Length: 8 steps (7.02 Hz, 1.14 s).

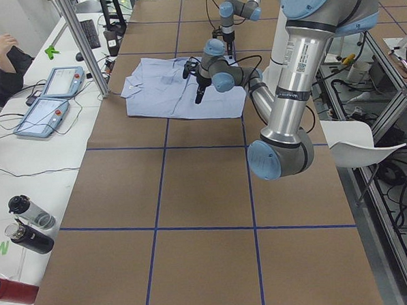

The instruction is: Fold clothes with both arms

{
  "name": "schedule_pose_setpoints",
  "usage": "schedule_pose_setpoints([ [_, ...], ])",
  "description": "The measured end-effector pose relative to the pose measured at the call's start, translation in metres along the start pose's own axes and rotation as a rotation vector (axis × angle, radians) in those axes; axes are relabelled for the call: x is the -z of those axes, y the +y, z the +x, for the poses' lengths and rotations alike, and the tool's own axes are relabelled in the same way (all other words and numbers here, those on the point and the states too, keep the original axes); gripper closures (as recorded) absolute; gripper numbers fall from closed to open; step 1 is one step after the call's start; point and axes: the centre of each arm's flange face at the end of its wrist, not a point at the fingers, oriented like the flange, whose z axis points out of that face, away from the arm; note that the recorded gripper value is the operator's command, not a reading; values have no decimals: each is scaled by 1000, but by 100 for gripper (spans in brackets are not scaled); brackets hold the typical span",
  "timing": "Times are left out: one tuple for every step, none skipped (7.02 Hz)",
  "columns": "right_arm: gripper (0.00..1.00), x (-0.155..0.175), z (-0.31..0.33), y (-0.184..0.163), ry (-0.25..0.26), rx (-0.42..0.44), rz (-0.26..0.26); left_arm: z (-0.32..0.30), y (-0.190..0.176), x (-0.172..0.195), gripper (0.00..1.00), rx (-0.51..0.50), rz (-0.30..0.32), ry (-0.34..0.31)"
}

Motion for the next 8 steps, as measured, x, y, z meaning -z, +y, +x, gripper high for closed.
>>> schedule_pose_setpoints([
  [57,-1,3,0,4,-2,-3,1,0,0,0,0,1,1],
  [57,-2,6,1,8,-3,-6,2,-1,1,0,-1,2,3],
  [57,-2,6,1,10,-4,-7,2,-1,2,0,-1,3,6],
  [56,-3,5,2,9,-3,-10,3,-1,2,0,-2,4,6],
  [54,-3,2,2,5,0,-15,3,-2,3,0,-1,5,6],
  [52,-3,1,2,0,2,-17,3,-2,3,0,-1,6,7],
  [52,-3,0,3,-3,5,-18,3,-2,3,0,-1,6,7],
  [52,-4,0,3,-3,8,-19,3,-2,3,0,-2,6,7],
])
